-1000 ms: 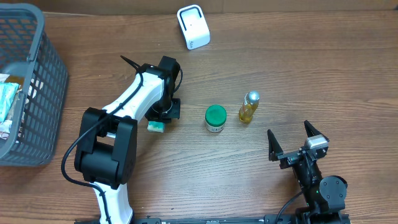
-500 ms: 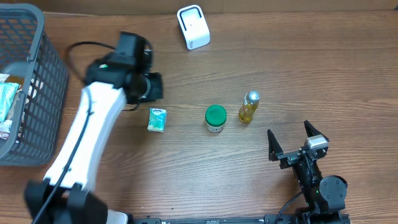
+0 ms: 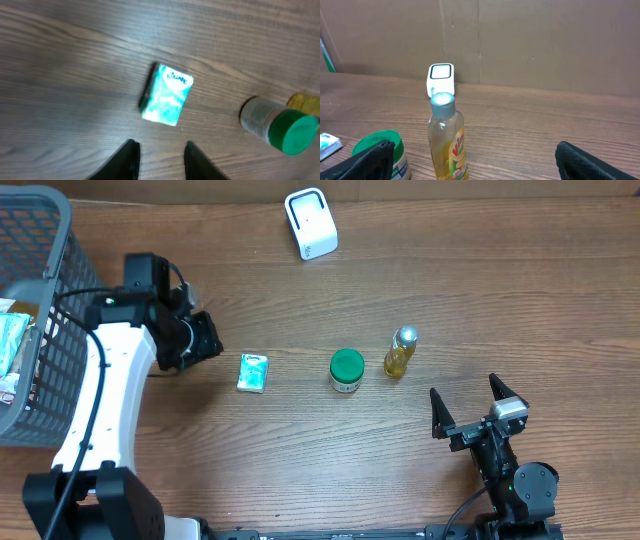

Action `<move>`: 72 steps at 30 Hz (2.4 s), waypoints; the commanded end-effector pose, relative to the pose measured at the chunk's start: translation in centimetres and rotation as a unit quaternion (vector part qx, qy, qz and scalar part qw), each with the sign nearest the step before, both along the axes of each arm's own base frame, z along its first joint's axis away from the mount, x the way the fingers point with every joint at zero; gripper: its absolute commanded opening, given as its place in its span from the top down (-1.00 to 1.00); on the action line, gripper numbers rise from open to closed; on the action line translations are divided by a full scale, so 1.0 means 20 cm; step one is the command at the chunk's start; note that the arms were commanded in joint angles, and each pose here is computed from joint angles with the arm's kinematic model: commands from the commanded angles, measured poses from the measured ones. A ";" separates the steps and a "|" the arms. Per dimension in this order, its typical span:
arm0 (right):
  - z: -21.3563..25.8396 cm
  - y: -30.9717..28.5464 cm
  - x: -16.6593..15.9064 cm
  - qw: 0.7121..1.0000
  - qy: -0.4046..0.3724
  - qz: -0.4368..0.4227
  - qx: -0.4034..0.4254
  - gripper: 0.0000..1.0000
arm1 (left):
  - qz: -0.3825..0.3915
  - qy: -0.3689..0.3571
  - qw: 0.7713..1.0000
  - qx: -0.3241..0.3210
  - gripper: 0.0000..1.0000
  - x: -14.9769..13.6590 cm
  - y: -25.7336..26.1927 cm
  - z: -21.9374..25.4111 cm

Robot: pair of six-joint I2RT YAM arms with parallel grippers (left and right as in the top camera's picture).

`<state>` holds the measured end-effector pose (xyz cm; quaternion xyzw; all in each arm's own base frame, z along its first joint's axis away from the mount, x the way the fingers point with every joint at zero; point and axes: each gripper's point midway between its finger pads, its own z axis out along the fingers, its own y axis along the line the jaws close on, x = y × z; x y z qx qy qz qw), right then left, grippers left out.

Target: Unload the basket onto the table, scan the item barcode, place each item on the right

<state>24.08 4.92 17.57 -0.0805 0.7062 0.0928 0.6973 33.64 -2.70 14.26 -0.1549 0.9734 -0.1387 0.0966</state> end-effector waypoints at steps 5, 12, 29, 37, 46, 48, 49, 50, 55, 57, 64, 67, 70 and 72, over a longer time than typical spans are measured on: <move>-0.01 0.01 0.00 1.000 0.000 0.003 0.000 -1.00 | -0.053 0.013 0.998 -0.043 0.39 -0.02 -0.09 -0.26; -0.01 0.01 0.00 1.000 0.000 0.003 0.000 -1.00 | -0.078 0.058 0.994 -0.046 0.54 0.00 -0.09 -0.48; -0.01 0.01 0.00 1.000 0.000 0.003 0.000 -1.00 | -0.152 0.074 0.980 -0.108 0.46 -0.01 -0.19 -0.68; -0.01 0.01 0.00 1.000 0.000 0.003 0.000 -1.00 | -0.163 0.064 0.979 -0.105 0.31 0.02 -0.19 -0.64; -0.01 0.01 0.00 1.000 0.000 0.003 0.000 -1.00 | -0.165 0.052 0.979 -0.105 0.18 0.05 -0.20 -0.63; -0.01 0.01 0.00 1.000 0.000 0.003 0.000 -1.00 | -0.166 0.049 0.978 -0.117 0.16 0.05 -0.21 -0.62; -0.01 0.01 0.00 1.000 0.000 0.003 0.000 -1.00 | -0.165 0.049 0.978 -0.119 0.12 0.05 -0.22 -0.62; -0.01 0.01 0.00 1.000 0.000 0.003 0.000 -1.00 | -0.165 0.049 0.978 -0.119 0.10 0.05 -0.22 -0.62; -0.01 0.01 0.00 1.000 0.000 0.003 0.000 -1.00 | -0.165 0.053 0.978 -0.117 0.08 0.05 -0.21 -0.64; -0.01 0.01 0.00 1.000 0.000 0.003 0.000 -1.00 | -0.163 0.055 0.979 -0.114 0.11 0.04 -0.21 -0.65; -0.01 0.01 0.00 1.000 0.000 0.003 0.000 -1.00 | -0.162 0.050 0.979 -0.113 0.26 0.03 -0.21 -0.70; -0.01 0.01 0.00 1.000 0.000 0.003 0.000 -1.00 | -0.158 0.047 0.980 -0.113 0.25 0.02 -0.21 -0.73; -0.01 0.01 0.00 1.000 0.000 0.003 0.000 -1.00 | -0.152 0.053 0.980 -0.115 0.23 0.00 -0.21 -0.75; -0.01 0.01 0.00 1.000 0.000 0.003 0.000 -1.00 | -0.152 0.058 0.980 -0.115 0.21 -0.02 -0.21 -0.77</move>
